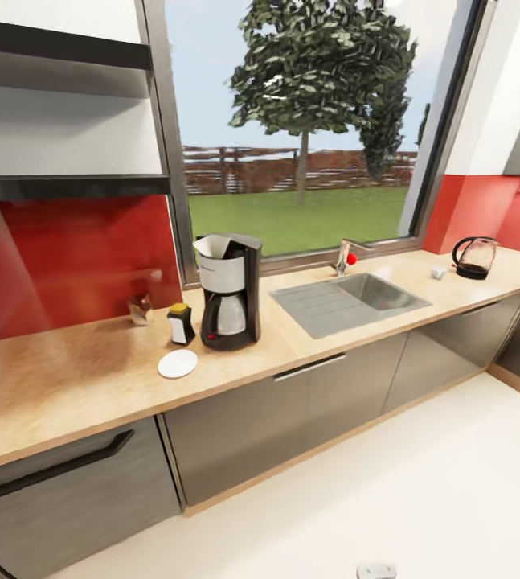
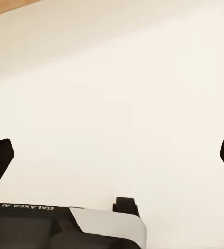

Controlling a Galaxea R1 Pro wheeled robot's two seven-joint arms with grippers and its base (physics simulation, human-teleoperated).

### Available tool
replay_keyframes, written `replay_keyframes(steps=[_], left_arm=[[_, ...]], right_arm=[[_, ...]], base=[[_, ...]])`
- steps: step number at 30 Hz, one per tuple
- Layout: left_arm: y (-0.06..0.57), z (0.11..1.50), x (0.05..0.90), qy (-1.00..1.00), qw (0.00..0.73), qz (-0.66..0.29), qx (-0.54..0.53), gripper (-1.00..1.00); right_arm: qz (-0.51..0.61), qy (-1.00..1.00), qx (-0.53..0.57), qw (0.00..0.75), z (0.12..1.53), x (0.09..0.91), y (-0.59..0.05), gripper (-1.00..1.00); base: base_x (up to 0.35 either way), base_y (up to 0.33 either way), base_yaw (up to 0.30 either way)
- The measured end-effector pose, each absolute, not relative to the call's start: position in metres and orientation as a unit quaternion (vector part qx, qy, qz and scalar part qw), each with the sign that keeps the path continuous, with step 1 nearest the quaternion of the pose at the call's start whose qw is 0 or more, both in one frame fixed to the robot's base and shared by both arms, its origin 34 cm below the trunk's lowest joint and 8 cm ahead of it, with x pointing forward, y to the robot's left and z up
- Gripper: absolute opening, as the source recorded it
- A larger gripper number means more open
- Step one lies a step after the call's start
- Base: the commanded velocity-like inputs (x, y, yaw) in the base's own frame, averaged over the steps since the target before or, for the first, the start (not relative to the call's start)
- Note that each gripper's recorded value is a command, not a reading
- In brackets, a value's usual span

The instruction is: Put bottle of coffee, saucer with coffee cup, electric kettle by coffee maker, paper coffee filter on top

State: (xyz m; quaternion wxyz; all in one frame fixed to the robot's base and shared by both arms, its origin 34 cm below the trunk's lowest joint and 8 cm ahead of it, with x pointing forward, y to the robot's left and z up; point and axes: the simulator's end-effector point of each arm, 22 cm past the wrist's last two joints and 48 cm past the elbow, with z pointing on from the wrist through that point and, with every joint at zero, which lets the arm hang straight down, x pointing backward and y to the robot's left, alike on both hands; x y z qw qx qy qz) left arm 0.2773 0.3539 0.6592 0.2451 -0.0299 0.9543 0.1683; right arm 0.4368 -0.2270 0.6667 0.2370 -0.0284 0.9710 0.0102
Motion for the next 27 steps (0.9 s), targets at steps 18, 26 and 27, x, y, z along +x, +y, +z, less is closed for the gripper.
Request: replay_keyframes(steps=[18,26,27], left_arm=[[0.3542,0.6577,0.2743,0.955,0.241,0.169,-0.029,1.0],[0.3557,0.6571,0.2722,0.956,0.238,0.17,-0.029,1.0],[0.3557,0.657,0.2719,0.956,0.238,0.17,-0.029,1.0]], right_arm=[[0.01,0.972,-0.027,0.232,0.6634,0.4335,-0.2284,1.0],[0.01,0.973,-0.026,0.23,0.6617,0.4318,-0.2284,1.0],[0.01,0.973,-0.026,0.229,0.6616,0.4315,-0.2284,1.0]], base=[[0.0,-0.001,-0.297],[0.0,0.0,-0.293],[0.0,0.0,-0.293]])
